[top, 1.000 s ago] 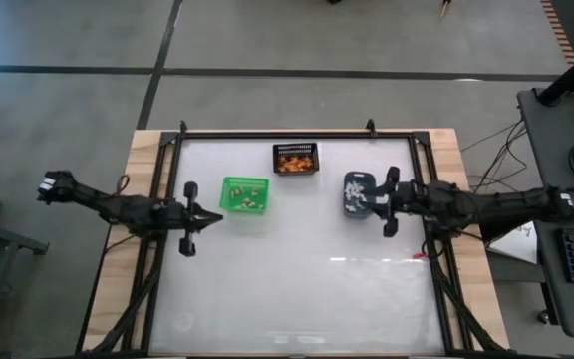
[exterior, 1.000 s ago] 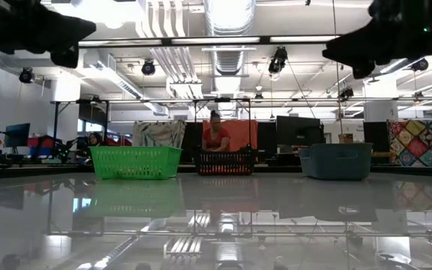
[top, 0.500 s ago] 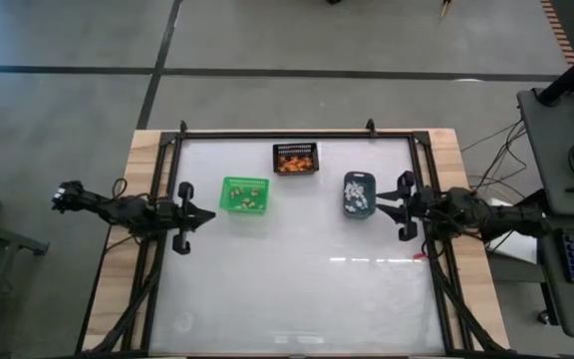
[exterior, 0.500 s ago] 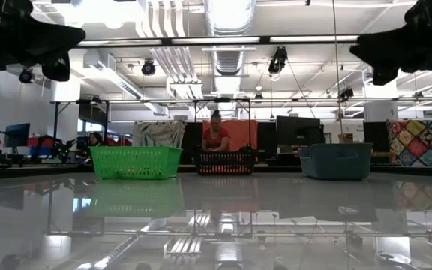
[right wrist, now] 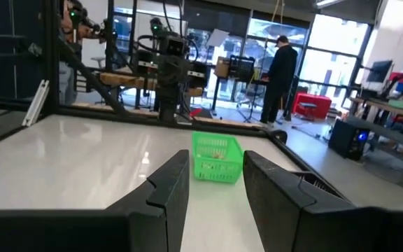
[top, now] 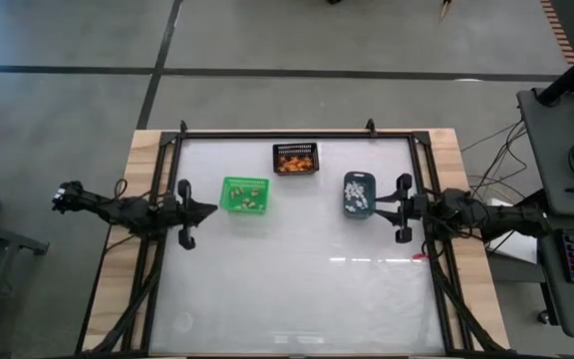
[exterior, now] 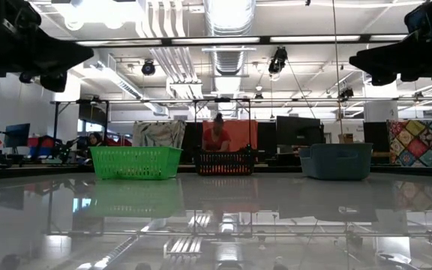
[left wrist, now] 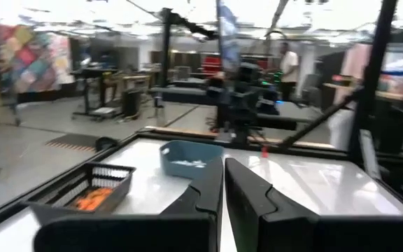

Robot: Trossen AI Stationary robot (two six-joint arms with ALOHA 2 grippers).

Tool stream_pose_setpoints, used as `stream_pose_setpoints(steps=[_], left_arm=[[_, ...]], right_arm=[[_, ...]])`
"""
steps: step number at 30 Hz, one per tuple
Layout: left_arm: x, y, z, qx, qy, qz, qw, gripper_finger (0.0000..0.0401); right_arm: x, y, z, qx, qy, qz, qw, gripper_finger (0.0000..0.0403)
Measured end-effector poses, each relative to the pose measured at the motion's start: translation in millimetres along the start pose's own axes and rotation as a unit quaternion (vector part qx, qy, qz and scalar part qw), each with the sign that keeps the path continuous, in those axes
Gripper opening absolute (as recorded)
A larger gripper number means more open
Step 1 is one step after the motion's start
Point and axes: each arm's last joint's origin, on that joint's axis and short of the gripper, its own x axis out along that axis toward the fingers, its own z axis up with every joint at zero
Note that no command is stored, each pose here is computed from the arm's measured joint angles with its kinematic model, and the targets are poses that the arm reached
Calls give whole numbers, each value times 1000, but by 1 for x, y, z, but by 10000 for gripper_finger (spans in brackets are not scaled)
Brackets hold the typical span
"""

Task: Sort Halloween decoration
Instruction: Return to Home Position

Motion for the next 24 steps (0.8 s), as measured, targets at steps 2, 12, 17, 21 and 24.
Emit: stream_pose_setpoints(steps=[2, 12, 17, 21, 24], left_arm=[[0, 1, 0, -2, 0, 13, 1000, 0], [1, 0, -2, 3, 8, 14, 1000, 0], [2, 0, -3, 6, 14, 14, 1000, 0], [2, 0, -4, 9, 19, 15, 1000, 0], [3, -1, -5, 12, 24, 15, 1000, 0]], right_arm=[[0, 0, 0, -8, 0, 0, 1000, 127], [0, 0, 0, 13, 0, 0, 1000, 127], [0, 0, 0, 18, 1, 0, 1000, 128], [0, 0, 0, 18, 1, 0, 1000, 127], [0, 0, 0, 18, 1, 0, 1000, 128]])
